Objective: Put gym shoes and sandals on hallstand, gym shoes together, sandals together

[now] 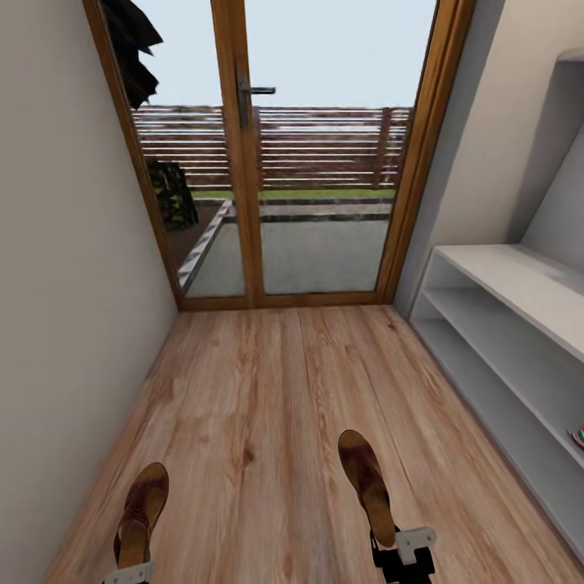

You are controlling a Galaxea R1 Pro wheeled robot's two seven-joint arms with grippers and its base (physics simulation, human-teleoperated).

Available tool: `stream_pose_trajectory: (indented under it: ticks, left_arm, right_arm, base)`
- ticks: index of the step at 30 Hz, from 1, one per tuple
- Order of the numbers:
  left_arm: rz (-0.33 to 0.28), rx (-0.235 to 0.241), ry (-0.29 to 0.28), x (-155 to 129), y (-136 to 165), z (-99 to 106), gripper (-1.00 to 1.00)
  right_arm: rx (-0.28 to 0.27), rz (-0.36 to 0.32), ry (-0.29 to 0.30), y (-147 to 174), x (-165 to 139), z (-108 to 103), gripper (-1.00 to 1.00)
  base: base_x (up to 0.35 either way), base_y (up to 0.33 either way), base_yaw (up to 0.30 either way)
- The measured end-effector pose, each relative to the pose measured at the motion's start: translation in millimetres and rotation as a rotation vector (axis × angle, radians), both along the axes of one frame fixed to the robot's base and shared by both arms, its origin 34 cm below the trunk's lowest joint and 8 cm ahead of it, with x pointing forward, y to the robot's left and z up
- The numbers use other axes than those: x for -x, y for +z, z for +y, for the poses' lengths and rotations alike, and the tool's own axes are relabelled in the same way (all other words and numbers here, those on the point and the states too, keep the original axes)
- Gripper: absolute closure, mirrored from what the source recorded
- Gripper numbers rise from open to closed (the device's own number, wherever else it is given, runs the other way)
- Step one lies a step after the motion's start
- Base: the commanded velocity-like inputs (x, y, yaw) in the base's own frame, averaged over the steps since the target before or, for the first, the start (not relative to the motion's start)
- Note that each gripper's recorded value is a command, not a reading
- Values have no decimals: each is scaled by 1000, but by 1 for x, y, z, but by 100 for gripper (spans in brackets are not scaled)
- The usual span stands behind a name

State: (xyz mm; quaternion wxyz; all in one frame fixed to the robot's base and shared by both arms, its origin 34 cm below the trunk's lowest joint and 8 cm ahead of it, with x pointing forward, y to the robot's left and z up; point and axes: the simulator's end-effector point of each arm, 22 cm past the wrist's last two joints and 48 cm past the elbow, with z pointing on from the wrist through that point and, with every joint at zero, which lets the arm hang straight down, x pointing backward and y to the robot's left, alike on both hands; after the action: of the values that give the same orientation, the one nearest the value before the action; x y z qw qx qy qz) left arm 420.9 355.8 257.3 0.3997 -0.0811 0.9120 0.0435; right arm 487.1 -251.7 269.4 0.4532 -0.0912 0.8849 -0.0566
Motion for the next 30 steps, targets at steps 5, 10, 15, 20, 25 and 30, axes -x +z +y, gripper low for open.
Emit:
stream_pose_trajectory:
  ticks: [5, 10, 15, 20, 25, 30]
  left_arm:
    - [-1, 0, 0, 0, 0, 0, 100]
    - [-1, 0, -1, 0, 0, 0, 100]
    - [-2, 1, -1, -1, 0, -1, 100]
    - [-2, 2, -1, -1, 0, -1, 100]
    - [0, 2, 0, 0, 0, -1, 100]
    - [0, 1, 0, 0, 0, -1, 100]
  right_arm:
    - [-1, 0, -1, 0, 0, 0, 100]
    - [-2, 0, 0, 0, 0, 1, 100]
    - [-4, 0, 0, 0, 0, 3, 100]
    - [-5, 0, 0, 0, 0, 3, 100]
    - [-5, 0, 0, 0, 0, 3, 100]
    - [-5, 0, 0, 0, 0, 3, 100]
  base:
    - [339, 0, 0]
    - [339, 0, 0]
    - [339, 0, 0]
    - [339, 0, 0]
    - [339, 0, 0]
    - [339, 3, -78]
